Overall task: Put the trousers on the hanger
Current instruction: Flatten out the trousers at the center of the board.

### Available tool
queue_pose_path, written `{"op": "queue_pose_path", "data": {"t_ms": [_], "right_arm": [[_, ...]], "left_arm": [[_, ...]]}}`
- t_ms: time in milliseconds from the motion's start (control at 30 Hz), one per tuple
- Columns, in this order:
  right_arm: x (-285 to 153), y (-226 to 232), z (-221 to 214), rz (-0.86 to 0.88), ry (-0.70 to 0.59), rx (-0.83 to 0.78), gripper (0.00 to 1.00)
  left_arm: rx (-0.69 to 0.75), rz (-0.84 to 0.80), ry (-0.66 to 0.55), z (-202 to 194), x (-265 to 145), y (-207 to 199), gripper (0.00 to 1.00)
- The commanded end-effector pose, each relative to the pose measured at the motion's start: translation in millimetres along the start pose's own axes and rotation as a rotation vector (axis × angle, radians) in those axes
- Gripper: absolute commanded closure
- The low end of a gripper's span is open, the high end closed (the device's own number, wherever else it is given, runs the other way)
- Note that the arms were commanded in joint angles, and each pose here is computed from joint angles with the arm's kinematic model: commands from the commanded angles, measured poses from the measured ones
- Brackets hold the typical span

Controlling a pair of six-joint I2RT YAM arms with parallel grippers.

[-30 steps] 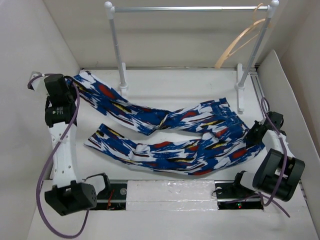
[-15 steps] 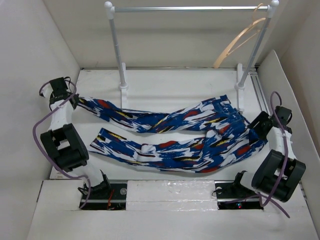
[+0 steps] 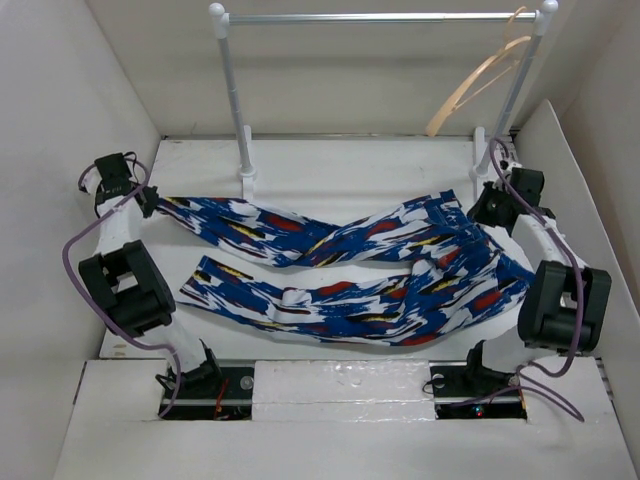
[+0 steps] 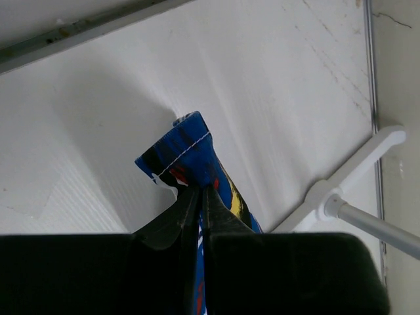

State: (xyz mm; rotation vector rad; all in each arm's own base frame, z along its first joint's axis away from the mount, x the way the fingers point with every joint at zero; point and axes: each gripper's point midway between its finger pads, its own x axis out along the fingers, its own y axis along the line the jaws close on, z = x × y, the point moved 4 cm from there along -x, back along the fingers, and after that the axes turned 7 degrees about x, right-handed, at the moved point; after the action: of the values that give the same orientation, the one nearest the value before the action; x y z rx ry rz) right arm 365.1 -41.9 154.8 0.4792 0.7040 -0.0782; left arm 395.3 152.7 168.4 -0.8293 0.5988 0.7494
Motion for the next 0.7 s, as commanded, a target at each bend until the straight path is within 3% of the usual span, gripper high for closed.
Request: {"op": "queue_pose_path", "data": {"t_ms": [0, 33, 100, 133, 400, 533, 600, 667], "right_arm": [[1.8, 22.1, 19.8, 0.072, -0.038, -0.087, 0.96], [-3.7, 38.3, 15.9, 0.109, -0.054, -0.123, 0.91], [-14.5, 46.8, 13.5, 0.130, -0.076, -0.140, 0.89], [-18.9, 59.9, 6.3, 0.160, -0.071, -0.165, 0.85], [-66.1, 96.3, -30.1, 0.250, -0.071, -0.225, 0.79], [-75.5, 109.3, -33.3, 0.228, -0.058, -0.291, 0.76], [-83.5, 115.1, -26.2, 0.228, -0.061, -0.312, 0.75], [-87.7, 114.2, -17.8, 0.198, -0.083, -0.322, 0.67]], "left_arm": [[-0.002, -0.115, -0.031, 16.7, -33.8, -23.6, 1.00], [0.023, -0.205, -0.078, 18.9, -71.4, -40.6, 1.00], [0.035, -0.224, -0.088, 15.3, -86.1, -45.5, 1.00], [0.036, -0.282, -0.123, 18.5, -117.0, -51.7, 1.00], [-0.050, -0.559, -0.314, 47.1, -292.4, -74.1, 1.00], [-0.106, -0.560, -0.382, 52.7, -355.5, -58.0, 1.00], [-0.117, -0.568, -0.380, 49.1, -370.6, -52.6, 1.00], [-0.118, -0.532, -0.343, 38.5, -371.6, -41.1, 1.00]]}}
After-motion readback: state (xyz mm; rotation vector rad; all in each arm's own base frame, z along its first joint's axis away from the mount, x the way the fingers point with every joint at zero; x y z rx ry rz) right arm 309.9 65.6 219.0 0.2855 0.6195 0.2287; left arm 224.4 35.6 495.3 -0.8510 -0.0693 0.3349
